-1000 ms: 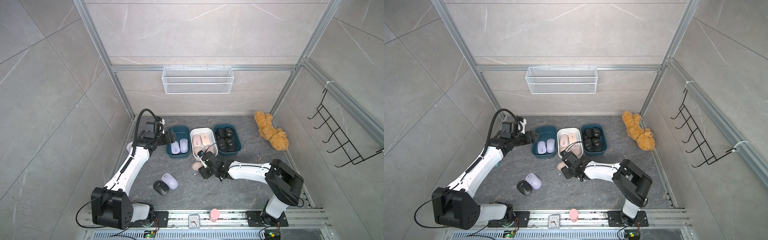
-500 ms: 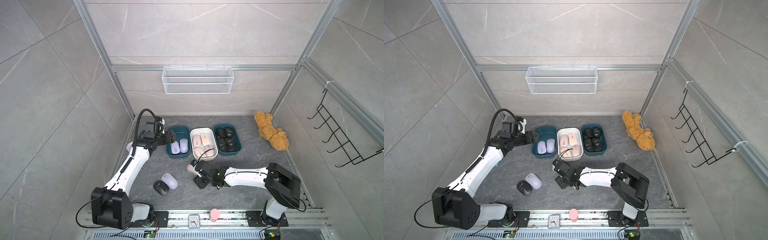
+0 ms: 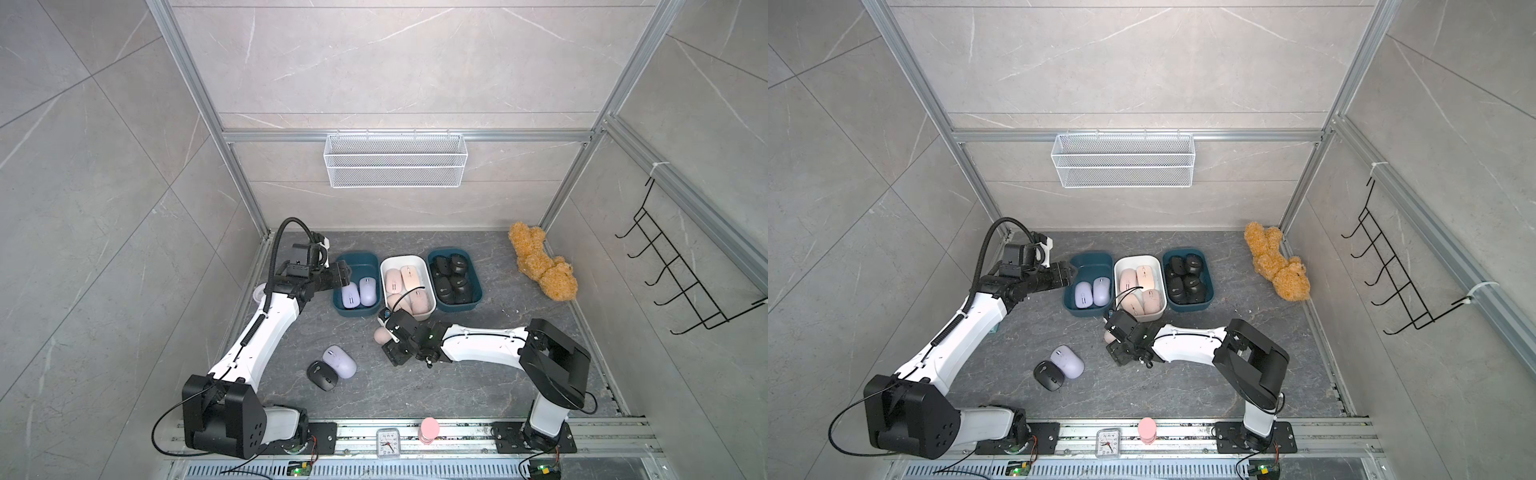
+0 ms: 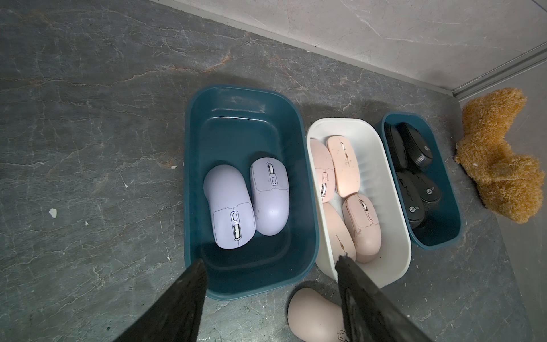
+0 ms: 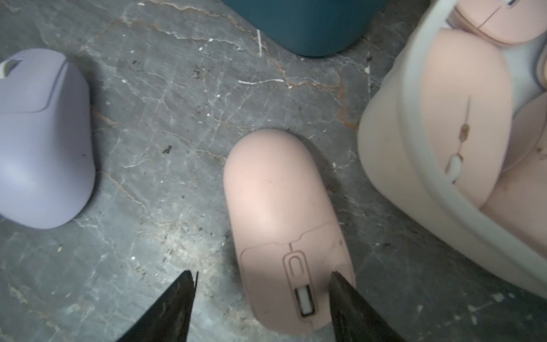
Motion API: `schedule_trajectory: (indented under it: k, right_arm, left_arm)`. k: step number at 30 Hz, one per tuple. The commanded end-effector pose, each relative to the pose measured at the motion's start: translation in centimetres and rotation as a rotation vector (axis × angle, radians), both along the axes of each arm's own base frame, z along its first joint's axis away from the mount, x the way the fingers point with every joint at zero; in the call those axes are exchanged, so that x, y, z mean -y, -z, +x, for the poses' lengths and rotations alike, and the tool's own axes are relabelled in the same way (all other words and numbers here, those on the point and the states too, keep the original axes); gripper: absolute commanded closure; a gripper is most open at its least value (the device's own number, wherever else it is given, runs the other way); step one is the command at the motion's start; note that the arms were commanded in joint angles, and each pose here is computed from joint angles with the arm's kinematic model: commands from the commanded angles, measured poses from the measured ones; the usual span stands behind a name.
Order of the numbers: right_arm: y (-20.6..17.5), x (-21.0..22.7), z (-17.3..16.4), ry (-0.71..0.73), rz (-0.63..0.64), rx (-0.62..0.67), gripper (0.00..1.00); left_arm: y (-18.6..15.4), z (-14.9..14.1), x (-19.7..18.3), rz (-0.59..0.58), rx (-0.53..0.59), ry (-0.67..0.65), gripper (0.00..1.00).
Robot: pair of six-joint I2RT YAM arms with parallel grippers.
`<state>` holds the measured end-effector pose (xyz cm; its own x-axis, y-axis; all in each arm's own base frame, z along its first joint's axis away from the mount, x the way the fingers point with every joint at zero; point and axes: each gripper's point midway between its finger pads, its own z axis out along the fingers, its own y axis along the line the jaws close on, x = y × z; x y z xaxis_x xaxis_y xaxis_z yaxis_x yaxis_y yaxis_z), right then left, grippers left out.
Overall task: Place the mice by color into the storage box
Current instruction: Pick up the mouse from the center of the board.
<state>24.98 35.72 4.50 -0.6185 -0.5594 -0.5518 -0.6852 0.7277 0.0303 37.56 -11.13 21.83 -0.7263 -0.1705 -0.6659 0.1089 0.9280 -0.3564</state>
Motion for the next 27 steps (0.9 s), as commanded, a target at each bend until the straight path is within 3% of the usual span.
schedule_trajectory:
  k: [1, 27]
  right_arm:
    - [0.0, 0.1, 0.9, -0.006, -0.006, -0.011, 0.26]
    - [3.1, -1.9, 1.3, -0.086, -0.05, -0.061, 0.3]
  left_arm:
    - [-1.7, 0.1, -0.5, 0.029, 0.062, 0.003, 0.28]
    - [-1.4, 0.3, -0.5, 0.035, 0.053, 0.007, 0.28]
